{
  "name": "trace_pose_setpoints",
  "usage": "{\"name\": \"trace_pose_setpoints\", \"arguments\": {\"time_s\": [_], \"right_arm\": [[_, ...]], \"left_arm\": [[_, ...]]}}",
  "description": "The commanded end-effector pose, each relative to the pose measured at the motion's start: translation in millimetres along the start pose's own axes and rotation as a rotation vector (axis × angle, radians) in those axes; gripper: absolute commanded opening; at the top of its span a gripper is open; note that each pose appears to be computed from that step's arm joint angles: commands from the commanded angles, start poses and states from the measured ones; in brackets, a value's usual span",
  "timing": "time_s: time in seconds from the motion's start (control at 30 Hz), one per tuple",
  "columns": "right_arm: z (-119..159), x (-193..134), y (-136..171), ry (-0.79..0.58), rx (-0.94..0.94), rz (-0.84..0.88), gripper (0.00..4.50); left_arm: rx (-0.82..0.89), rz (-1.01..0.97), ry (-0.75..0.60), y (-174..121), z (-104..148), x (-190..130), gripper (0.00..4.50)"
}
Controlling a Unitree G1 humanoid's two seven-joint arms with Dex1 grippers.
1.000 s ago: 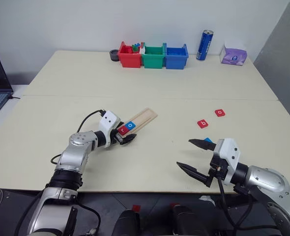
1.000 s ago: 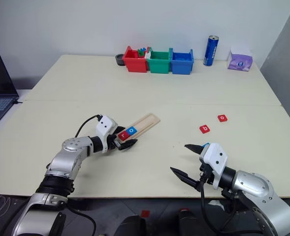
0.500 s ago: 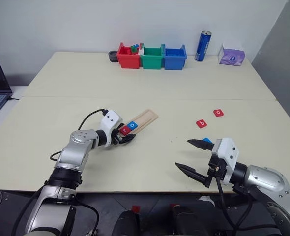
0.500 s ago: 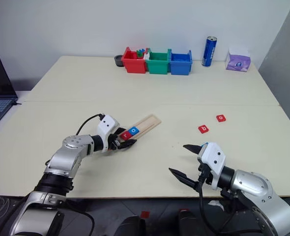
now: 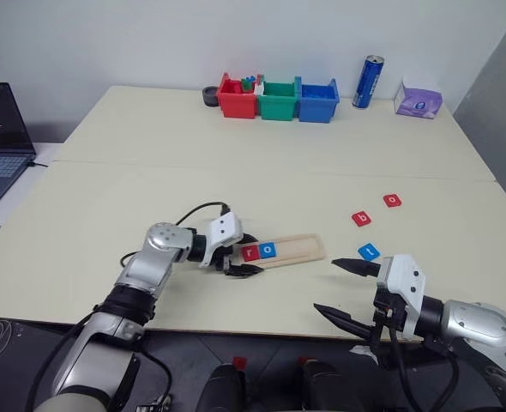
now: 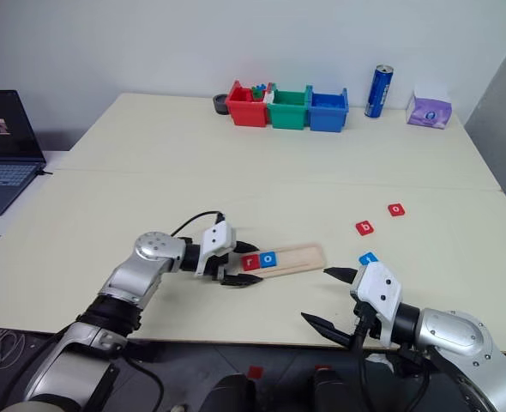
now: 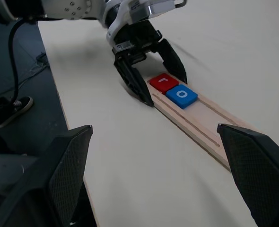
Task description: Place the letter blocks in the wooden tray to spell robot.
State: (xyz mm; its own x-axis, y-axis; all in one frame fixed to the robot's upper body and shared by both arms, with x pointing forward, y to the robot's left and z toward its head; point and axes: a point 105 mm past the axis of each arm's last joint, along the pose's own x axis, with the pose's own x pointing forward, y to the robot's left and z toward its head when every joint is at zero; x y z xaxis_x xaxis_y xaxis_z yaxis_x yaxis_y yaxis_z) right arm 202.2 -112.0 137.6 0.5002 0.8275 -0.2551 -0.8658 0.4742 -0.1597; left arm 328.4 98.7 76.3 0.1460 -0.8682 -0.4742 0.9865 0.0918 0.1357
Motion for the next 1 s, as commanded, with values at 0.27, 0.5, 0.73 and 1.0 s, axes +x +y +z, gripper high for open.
{"name": "trace_pose_setpoints", "arguments": {"time_s": [0.27, 0.5, 0.73, 1.0], "right_arm": [[12.4, -4.8, 4.3, -0.046, -0.048, -0.032, 4.5], [4.0, -7.5, 2.0, -0.01, -0.035, -0.053, 4.5], [-3.3, -17.0, -1.5, 0.034, -0.014, -0.05, 4.5], [-7.8, -20.6, -1.0, 0.058, -0.008, -0.042, 4.5]], "left_arm": [[0.028, -0.099, -0.008, -7.2, 6.1, 11.5, 3.38], [0.093, -0.106, 0.01, -8.1, 6.9, 13.5, 3.38], [0.149, -0.123, 0.011, -8.3, 8.5, 13.6, 3.38], [0.172, -0.13, -0.015, -7.2, 10.8, 17.3, 3.38]]}}
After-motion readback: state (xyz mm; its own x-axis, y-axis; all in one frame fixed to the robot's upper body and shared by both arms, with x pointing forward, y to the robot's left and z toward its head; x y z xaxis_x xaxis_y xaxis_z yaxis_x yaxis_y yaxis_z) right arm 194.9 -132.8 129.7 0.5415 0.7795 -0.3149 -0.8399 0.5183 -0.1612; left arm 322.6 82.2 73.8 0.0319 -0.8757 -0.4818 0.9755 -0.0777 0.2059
